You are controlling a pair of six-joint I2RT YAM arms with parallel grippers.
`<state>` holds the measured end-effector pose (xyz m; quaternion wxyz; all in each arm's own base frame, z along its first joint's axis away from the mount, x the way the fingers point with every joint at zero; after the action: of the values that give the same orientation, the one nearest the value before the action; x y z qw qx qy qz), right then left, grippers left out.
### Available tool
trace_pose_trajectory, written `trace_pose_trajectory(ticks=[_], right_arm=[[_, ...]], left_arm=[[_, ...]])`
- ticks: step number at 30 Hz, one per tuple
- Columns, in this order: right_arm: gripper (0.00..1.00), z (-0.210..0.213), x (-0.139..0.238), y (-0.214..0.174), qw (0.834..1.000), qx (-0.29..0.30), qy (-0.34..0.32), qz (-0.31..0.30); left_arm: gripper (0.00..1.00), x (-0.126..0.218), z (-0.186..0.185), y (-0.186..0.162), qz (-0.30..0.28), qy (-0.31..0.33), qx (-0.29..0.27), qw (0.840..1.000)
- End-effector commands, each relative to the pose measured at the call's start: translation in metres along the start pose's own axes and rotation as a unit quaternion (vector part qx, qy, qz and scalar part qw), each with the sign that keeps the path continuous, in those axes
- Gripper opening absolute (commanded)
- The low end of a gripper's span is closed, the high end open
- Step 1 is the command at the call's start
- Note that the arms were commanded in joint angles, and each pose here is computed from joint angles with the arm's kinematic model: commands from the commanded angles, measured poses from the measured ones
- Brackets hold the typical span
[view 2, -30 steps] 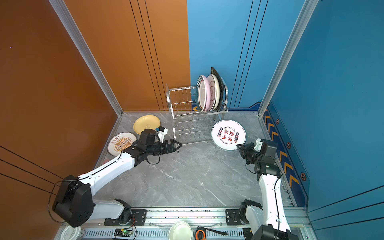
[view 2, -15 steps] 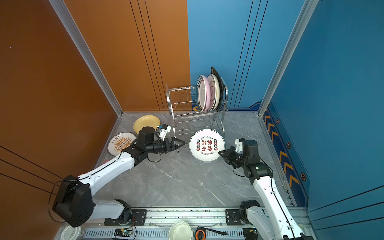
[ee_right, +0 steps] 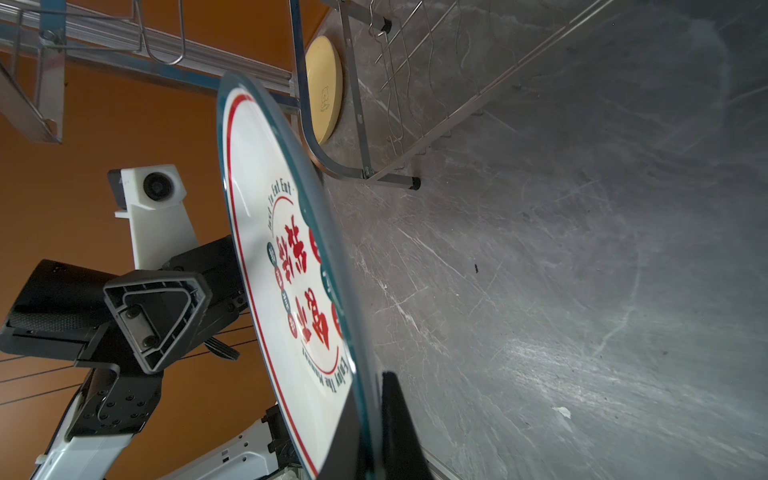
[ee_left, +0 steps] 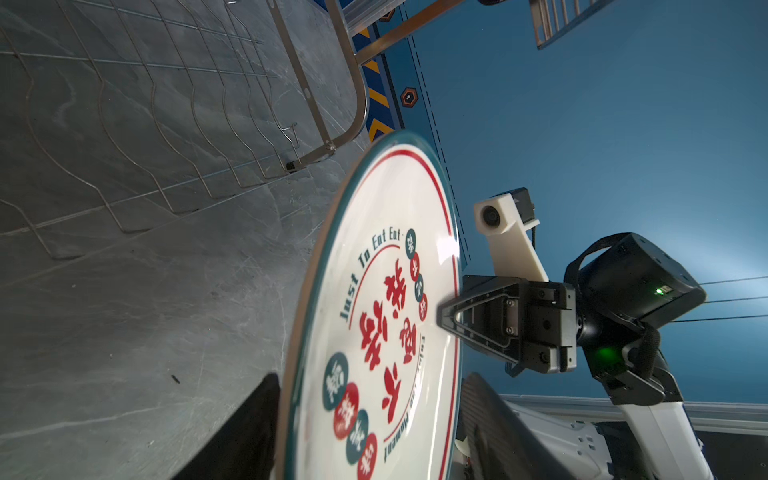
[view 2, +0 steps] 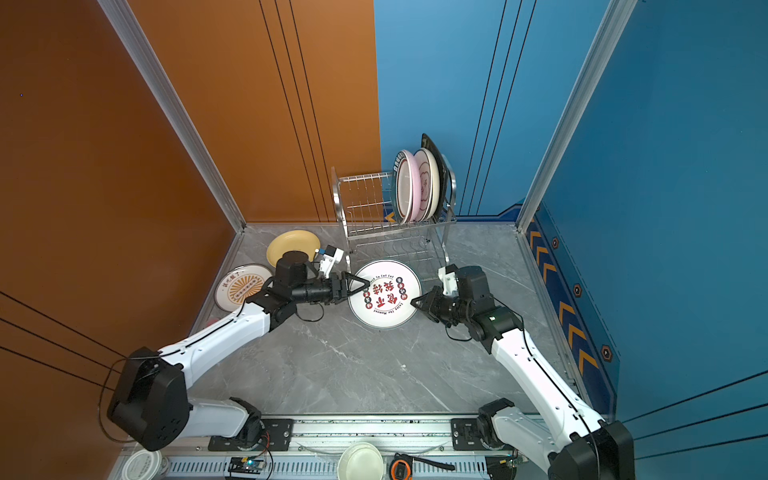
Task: Load the plates into the dish rack
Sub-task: 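Tilt the character plate upright with the right gripper while the left gripper braces its rim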
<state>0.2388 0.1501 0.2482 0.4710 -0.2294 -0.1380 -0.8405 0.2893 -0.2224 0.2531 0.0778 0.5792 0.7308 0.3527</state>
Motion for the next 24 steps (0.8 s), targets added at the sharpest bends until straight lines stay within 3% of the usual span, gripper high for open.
trace_pose_trajectory(ticks=[1, 10, 15, 20, 24], right_arm=[[0.0, 0.03, 0.004, 0.0, 0.997, 0.053, 0.046, 0.008], [0.0, 0.047, -0.008, -0.003, 0.993, 0.08, 0.073, 0.04], [0.18, 0.058, -0.01, -0.004, 0.988, 0.098, 0.106, 0.054], [0.33, 0.066, -0.017, -0.002, 0.982, 0.113, 0.131, 0.072], [0.39, 0.076, -0.023, 0.001, 0.976, 0.12, 0.158, 0.088]], left_arm=[[0.6, 0.005, -0.004, 0.003, -0.007, -0.015, -0.006, 1.0], [0.25, 0.009, -0.001, 0.001, -0.006, -0.017, 0.005, 1.0], [0.01, 0.013, -0.001, 0.002, -0.006, -0.023, 0.01, 1.0], [0.0, 0.015, -0.003, 0.002, -0.002, -0.038, 0.017, 0.999], [0.0, 0.015, -0.005, 0.001, 0.003, -0.045, 0.02, 0.999]])
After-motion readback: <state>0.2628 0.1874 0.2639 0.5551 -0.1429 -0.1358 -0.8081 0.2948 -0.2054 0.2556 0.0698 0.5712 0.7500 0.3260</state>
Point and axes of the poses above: each gripper's point midway between its finger pads, its own x axis back along the fingers, its own z axis along the line the jaws close on, y = z × x, the point moved 6 cm from there along x, back along the fingers, and after that the axes turned 15 degrees about -x, right-handed, at the moved point
